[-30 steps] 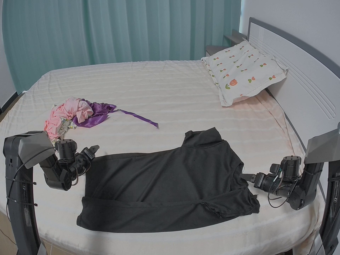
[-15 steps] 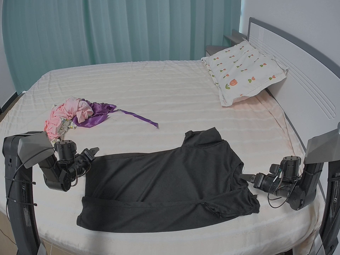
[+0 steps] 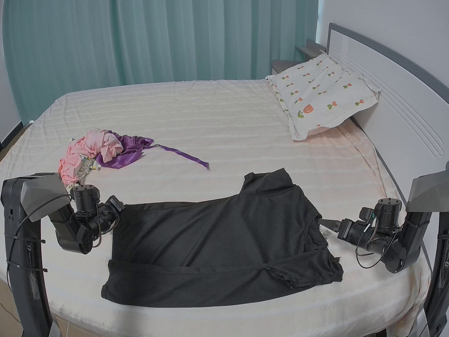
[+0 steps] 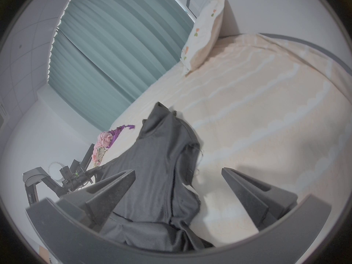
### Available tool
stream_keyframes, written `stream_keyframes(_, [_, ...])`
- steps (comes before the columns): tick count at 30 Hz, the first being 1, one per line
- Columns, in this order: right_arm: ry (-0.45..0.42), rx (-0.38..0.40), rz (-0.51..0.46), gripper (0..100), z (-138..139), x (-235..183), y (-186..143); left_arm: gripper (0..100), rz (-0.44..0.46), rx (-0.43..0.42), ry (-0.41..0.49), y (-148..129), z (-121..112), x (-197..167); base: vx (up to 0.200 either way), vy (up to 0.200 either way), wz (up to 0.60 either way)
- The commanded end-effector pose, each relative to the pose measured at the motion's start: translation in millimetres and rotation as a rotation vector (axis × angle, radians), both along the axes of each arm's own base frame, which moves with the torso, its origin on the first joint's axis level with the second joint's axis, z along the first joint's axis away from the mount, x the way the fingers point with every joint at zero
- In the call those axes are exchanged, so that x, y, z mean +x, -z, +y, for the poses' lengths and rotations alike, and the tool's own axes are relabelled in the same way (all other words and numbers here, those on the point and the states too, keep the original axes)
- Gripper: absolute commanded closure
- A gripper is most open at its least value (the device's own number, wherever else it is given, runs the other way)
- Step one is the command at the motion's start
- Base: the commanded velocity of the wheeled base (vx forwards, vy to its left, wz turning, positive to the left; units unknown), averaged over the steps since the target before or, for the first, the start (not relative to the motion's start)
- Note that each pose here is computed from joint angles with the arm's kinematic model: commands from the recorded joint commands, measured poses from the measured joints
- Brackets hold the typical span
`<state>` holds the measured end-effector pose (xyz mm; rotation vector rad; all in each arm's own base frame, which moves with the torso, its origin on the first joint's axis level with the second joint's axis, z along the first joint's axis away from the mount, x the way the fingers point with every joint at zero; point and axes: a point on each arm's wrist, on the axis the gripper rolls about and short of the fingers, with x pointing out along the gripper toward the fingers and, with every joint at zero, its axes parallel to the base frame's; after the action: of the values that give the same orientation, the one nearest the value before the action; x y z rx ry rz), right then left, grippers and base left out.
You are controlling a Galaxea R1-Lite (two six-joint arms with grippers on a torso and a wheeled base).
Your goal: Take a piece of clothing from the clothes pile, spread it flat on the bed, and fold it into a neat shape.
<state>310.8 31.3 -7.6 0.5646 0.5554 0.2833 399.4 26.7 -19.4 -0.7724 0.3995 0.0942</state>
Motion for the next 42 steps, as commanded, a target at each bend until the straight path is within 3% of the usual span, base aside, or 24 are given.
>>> stream_keyframes(1, [-0.020, 0.008, -0.095, 0, 9, 14, -20, 100, -0.033, -0.044, -0.020, -19, 0, -4, 0.000, 0.000, 0.00])
stream_keyframes(11, [-0.037, -0.045, -0.072, 0, 32, 95, -28, 100, -0.018, -0.077, -0.024, -16, -6, -25, 0.000, 0.000, 0.00])
stream_keyframes(14, [-0.036, -0.054, -0.070, 0, 35, 100, -26, 100, -0.015, -0.077, -0.024, -16, -6, -26, 0.000, 0.000, 0.00])
stream_keyframes(15, [-0.051, -0.109, -0.068, 0, 48, 119, -21, 100, -0.011, -0.078, -0.023, -15, -6, -28, 0.000, 0.000, 0.00])
stream_keyframes(19, [-0.075, -0.211, -0.053, 0, 61, 136, -11, 100, -0.003, -0.079, -0.027, -12, -6, -28, 0.000, 0.000, 0.00])
stream_keyframes(26, [-0.035, -0.295, -0.091, 0, 70, 164, 7, 100, 0.003, -0.080, -0.025, -10, -6, -29, 0.000, 0.000, 0.00])
stream_keyframes(42, [-0.028, -0.287, -0.124, 0, 75, 185, 1, 100, 0.005, -0.081, -0.026, -11, -6, -30, 0.000, 0.000, 0.00])
